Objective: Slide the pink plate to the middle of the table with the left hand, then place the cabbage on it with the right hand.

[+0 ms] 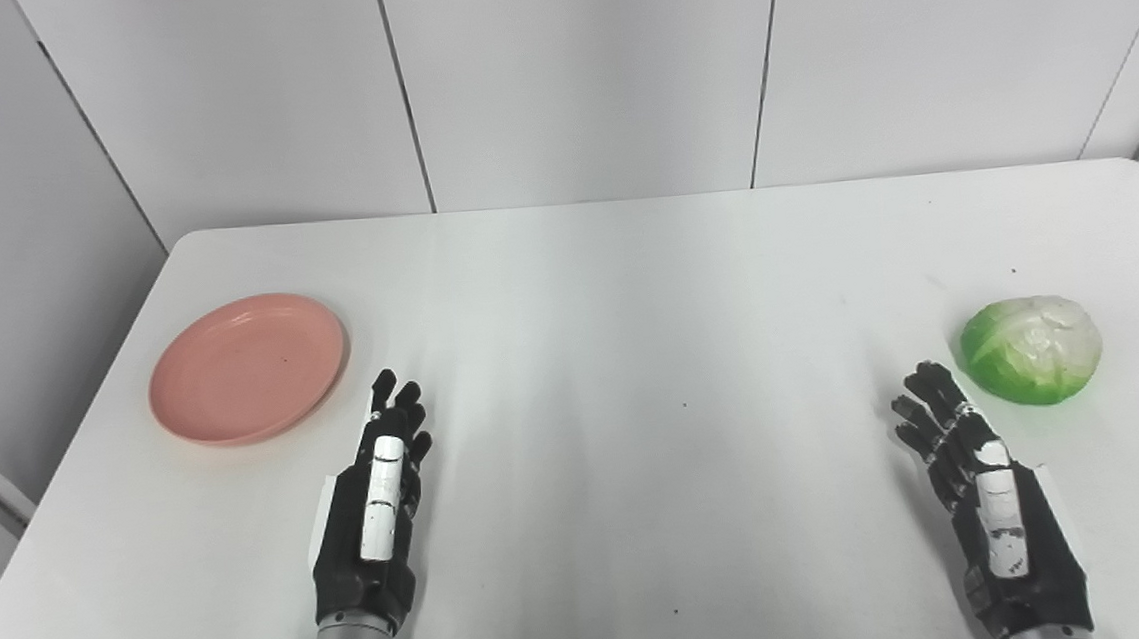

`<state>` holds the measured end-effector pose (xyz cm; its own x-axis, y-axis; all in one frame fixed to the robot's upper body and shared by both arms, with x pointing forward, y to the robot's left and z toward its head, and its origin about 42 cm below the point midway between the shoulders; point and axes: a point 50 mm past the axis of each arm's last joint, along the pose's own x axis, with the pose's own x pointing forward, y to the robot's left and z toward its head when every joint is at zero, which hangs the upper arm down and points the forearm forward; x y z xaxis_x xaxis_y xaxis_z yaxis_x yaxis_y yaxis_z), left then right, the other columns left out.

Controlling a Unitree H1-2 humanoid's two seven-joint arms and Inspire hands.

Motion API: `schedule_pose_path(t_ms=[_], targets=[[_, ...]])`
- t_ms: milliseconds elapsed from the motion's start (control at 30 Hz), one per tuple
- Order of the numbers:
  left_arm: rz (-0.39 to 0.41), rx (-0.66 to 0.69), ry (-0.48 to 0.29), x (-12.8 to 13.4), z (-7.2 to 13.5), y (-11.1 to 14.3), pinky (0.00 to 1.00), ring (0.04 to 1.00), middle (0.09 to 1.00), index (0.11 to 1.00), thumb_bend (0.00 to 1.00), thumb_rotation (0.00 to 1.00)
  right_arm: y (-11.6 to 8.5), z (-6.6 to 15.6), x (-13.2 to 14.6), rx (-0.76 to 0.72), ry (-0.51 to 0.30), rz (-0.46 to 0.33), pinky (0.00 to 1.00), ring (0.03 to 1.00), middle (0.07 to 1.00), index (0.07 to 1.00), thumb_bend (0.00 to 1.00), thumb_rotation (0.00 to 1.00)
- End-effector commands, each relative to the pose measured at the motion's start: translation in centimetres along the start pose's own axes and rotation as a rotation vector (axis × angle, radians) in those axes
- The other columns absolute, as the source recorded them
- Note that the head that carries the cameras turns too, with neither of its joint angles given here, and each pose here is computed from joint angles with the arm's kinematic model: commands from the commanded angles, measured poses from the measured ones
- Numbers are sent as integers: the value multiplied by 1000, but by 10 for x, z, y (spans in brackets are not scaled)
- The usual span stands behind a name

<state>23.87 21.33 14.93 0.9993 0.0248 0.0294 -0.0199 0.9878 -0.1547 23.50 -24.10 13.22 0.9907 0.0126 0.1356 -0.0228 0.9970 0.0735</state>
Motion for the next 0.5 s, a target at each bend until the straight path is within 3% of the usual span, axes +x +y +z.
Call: schedule_pose_path(t_ms=[0, 467], targets=[[15, 3, 11, -20, -2, 6, 1000, 997, 983, 1000, 779, 873, 1, 1, -11, 3, -35, -1, 936, 903, 927, 911, 951, 1000], [20, 7, 1, -21, -2, 7, 1000, 998, 981, 1000, 757, 880, 2, 2, -11, 10, -39, 2, 942, 900, 923, 907, 944, 1000]])
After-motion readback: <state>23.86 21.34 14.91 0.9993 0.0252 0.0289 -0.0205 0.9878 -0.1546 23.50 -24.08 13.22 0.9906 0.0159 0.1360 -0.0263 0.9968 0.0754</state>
